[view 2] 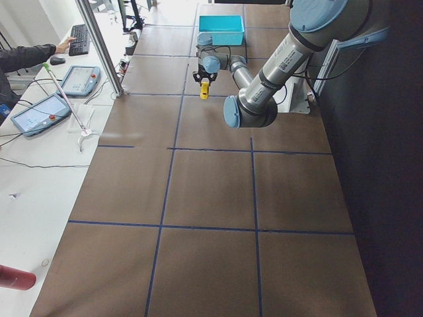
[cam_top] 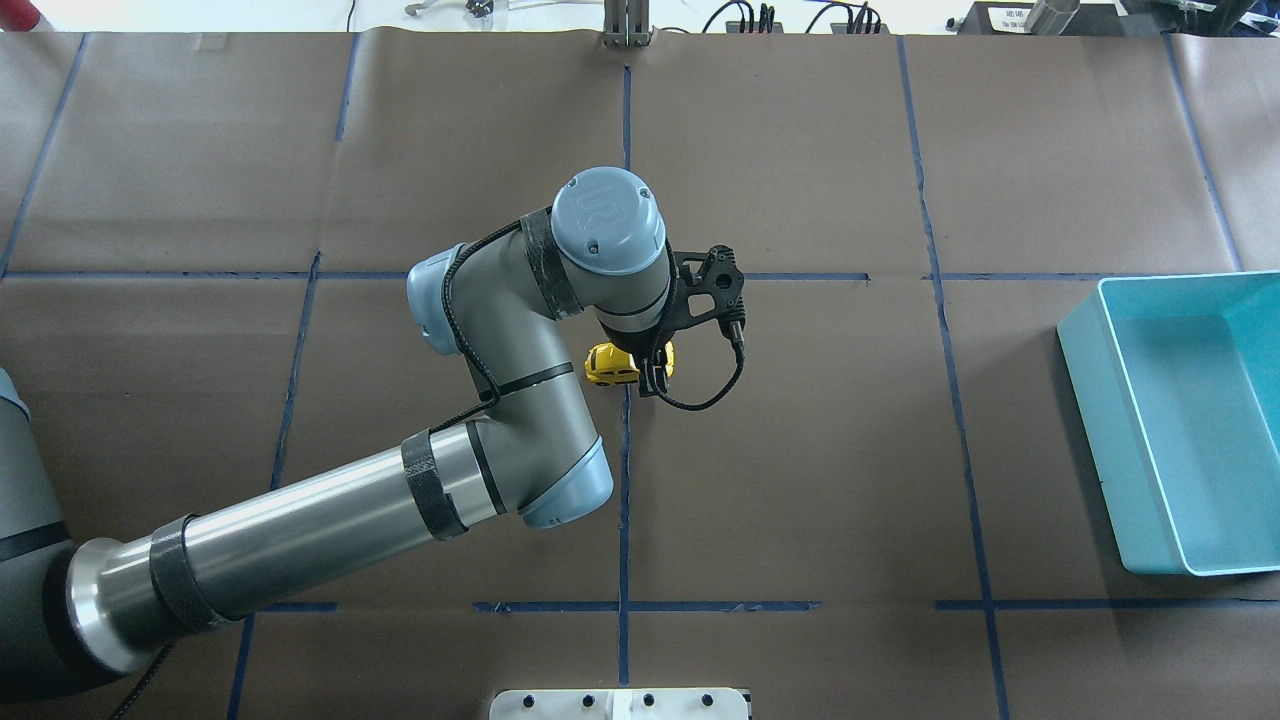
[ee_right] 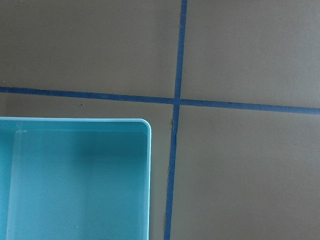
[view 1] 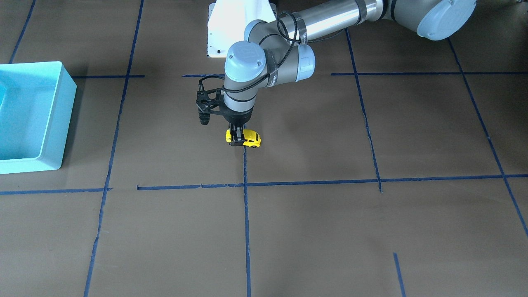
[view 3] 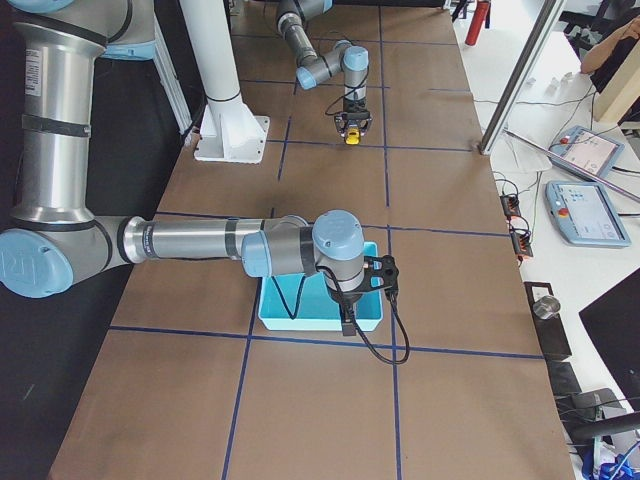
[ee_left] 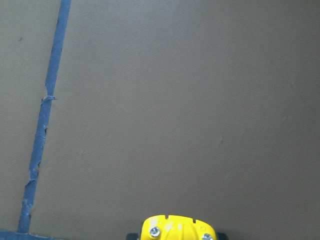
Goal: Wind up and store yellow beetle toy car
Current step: 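Lower the left gripper onto the car's roof and press down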
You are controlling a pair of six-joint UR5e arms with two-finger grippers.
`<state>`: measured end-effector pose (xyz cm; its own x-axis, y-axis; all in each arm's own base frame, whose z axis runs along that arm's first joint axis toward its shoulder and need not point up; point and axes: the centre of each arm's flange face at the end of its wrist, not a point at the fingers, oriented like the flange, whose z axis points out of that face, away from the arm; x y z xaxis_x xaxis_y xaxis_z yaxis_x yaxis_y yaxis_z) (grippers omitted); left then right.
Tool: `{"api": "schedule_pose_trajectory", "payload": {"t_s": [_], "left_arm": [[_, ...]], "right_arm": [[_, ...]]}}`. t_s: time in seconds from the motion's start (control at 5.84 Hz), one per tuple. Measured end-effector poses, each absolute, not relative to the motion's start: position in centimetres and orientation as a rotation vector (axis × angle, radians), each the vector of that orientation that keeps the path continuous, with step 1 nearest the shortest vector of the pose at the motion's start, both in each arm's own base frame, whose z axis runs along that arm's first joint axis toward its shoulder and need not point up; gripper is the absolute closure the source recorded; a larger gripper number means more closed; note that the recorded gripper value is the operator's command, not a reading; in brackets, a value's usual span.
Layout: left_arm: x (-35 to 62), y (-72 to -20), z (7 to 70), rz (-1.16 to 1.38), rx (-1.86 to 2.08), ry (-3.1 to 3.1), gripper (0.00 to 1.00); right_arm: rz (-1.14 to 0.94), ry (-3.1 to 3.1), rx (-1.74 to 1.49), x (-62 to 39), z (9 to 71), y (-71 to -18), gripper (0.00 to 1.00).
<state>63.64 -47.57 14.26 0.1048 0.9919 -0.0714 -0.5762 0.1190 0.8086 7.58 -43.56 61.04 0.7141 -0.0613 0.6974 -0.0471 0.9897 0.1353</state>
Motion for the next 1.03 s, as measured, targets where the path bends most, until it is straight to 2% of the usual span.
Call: {"api": "schedule_pose_trajectory", "payload": {"t_s": [1.03], "left_arm": [[63.9,-47.7,15.1,1.334,0.734,0.739,1.0]], "right_arm": [[0.02,-0.767,0.085,7.6,63.8,-42.1,0.0]]}}
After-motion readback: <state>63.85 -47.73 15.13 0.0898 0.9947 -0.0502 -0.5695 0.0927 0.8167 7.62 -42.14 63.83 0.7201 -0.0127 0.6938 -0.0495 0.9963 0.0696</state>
